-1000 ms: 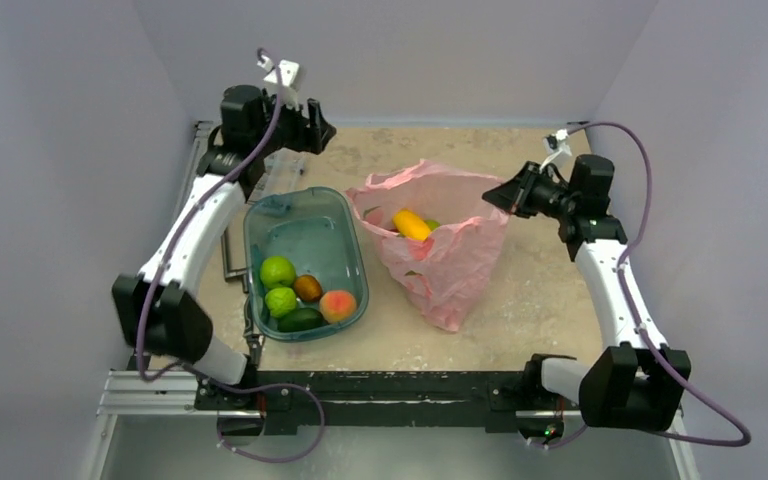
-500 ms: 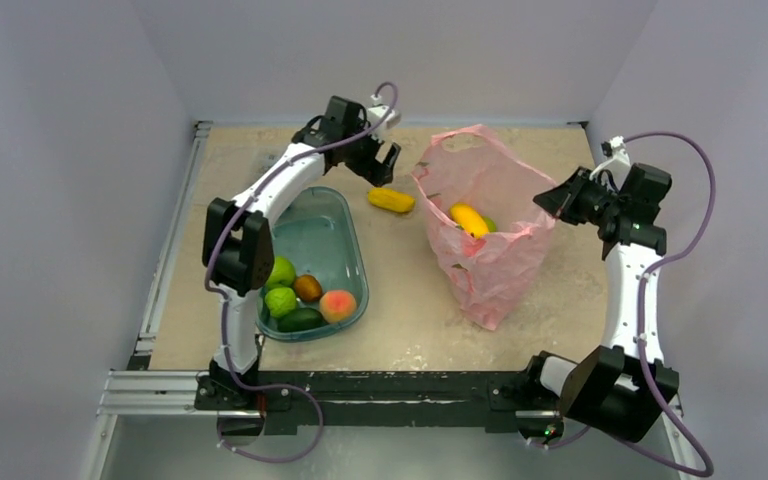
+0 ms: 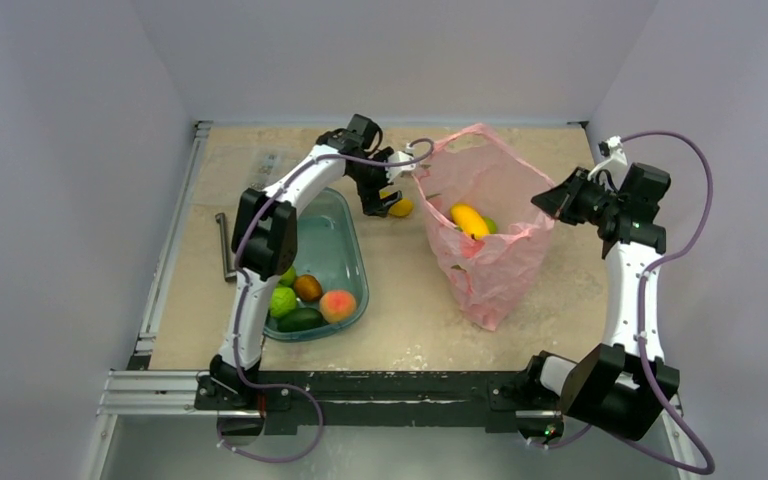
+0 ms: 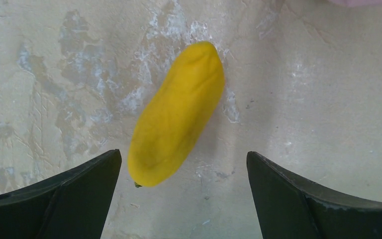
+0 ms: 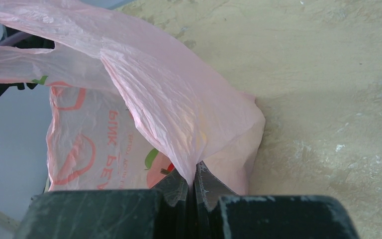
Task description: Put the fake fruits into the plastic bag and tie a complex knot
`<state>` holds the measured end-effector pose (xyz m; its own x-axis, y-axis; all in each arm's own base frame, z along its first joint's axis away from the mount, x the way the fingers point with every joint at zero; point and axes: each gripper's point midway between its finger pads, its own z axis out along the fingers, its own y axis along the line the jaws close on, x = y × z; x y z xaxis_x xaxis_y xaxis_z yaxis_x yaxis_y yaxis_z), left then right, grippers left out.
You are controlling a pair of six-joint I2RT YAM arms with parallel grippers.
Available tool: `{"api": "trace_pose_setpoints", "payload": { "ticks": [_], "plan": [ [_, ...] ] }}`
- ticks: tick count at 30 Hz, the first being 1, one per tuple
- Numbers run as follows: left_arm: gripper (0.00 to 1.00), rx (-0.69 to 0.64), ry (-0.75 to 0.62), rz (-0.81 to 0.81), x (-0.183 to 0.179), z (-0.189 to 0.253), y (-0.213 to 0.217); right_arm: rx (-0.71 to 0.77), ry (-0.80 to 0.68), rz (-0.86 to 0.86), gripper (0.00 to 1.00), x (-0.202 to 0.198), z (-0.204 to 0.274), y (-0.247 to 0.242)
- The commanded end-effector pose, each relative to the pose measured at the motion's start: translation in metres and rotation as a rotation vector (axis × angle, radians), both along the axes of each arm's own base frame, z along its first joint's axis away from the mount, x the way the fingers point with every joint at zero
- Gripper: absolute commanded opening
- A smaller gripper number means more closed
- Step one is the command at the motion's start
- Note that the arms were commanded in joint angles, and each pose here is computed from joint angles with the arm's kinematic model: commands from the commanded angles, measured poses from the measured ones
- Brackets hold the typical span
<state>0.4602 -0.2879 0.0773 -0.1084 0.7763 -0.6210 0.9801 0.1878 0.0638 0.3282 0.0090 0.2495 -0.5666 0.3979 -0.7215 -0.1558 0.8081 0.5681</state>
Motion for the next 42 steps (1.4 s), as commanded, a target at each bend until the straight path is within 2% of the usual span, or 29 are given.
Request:
{"api": "trace_pose_setpoints", "payload": {
  "ticks": [1, 8, 14, 15, 17, 19, 23, 26, 28, 31, 34, 38, 42],
  "plan": [
    [0.98, 0.058, -0.112, -0.174, 0.004, -0.002, -0.011, -0.008, -0.047, 0.031, 0.0, 0.001, 0.017, 0.002],
    [0.83, 0.114, -0.117, -0.222, -0.001, -0.026, -0.016, -0.011, -0.051, 0.046, 0.0, 0.003, 0.018, 0.002],
    [0.56, 0.121, -0.113, -0.215, -0.012, -0.025, -0.009, -0.003, -0.048, 0.067, 0.0, 0.002, 0.015, 0.005],
    [0.5, 0.12, -0.11, -0.198, -0.013, -0.022, -0.006, -0.002, -0.047, 0.068, 0.0, 0.002, 0.014, 0.005],
    [0.3, 0.113, -0.135, -0.155, -0.011, -0.017, 0.0, -0.005, -0.049, 0.076, 0.0, 0.002, 0.013, 0.005],
    [0.18, 0.011, -0.191, -0.055, 0.005, 0.021, -0.001, -0.011, -0.051, 0.088, 0.0, 0.002, 0.011, 0.006],
    [0.08, -0.227, -0.152, 0.176, 0.029, 0.095, 0.014, -0.006, -0.027, 0.091, 0.0, 0.002, 0.002, 0.006],
    [0.05, -0.393, -0.171, 0.311, 0.041, 0.155, 0.037, 0.0, -0.031, 0.106, 0.0, 0.005, -0.003, 0.011],
    [0.05, -0.511, -0.213, 0.311, 0.031, 0.205, 0.042, 0.002, -0.035, 0.116, 0.0, 0.008, -0.006, 0.016],
    [0.08, -0.642, -0.295, 0.189, -0.012, 0.273, 0.023, 0.019, -0.037, 0.129, 0.0, 0.012, -0.006, 0.023],
    [0.1, -0.711, -0.335, 0.033, -0.067, 0.318, -0.013, 0.023, -0.052, 0.145, 0.0, 0.017, -0.002, 0.029],
    [0.13, -0.769, -0.346, -0.167, -0.125, 0.344, -0.068, 0.021, -0.057, 0.156, 0.0, 0.018, 0.0, 0.034],
    [0.14, -0.694, -0.249, -0.276, -0.146, 0.319, -0.13, 0.006, -0.049, 0.153, 0.0, 0.017, -0.002, 0.033]
  ]
}}
